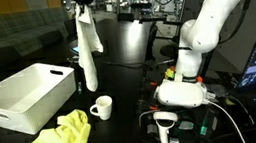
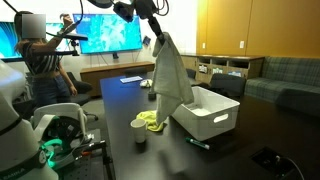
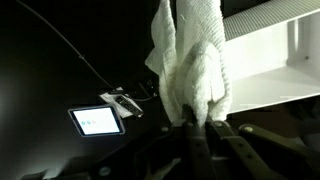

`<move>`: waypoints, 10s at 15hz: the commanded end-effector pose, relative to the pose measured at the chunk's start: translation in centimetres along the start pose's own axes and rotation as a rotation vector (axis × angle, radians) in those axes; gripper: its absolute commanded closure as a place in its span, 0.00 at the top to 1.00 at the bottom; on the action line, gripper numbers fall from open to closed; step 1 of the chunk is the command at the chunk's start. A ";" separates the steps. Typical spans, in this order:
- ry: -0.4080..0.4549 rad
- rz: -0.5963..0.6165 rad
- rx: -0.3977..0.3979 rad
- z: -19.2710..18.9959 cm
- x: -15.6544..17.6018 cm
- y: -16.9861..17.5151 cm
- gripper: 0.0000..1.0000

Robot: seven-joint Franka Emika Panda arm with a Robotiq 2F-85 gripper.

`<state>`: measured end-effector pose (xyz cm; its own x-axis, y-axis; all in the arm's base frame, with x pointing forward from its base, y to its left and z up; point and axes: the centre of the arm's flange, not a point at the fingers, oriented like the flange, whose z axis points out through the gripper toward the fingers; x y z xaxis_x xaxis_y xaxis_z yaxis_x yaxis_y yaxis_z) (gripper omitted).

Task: Put the towels into the basket and the marker and tape into the mug

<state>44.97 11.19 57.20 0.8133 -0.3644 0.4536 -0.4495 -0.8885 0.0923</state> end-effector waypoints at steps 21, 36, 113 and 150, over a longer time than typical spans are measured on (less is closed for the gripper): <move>-0.028 0.193 0.181 -3.2 9.7 -6.0 0.02; -0.107 0.206 0.302 -0.2 23.8 -16.1 0.02; -0.701 0.696 0.066 48.0 -1.4 -0.7 1.00; -0.845 0.713 -0.070 55.5 2.1 -2.9 1.00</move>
<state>66.85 -2.08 8.66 0.3561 -0.8688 -0.3441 -0.9084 -0.4083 0.0906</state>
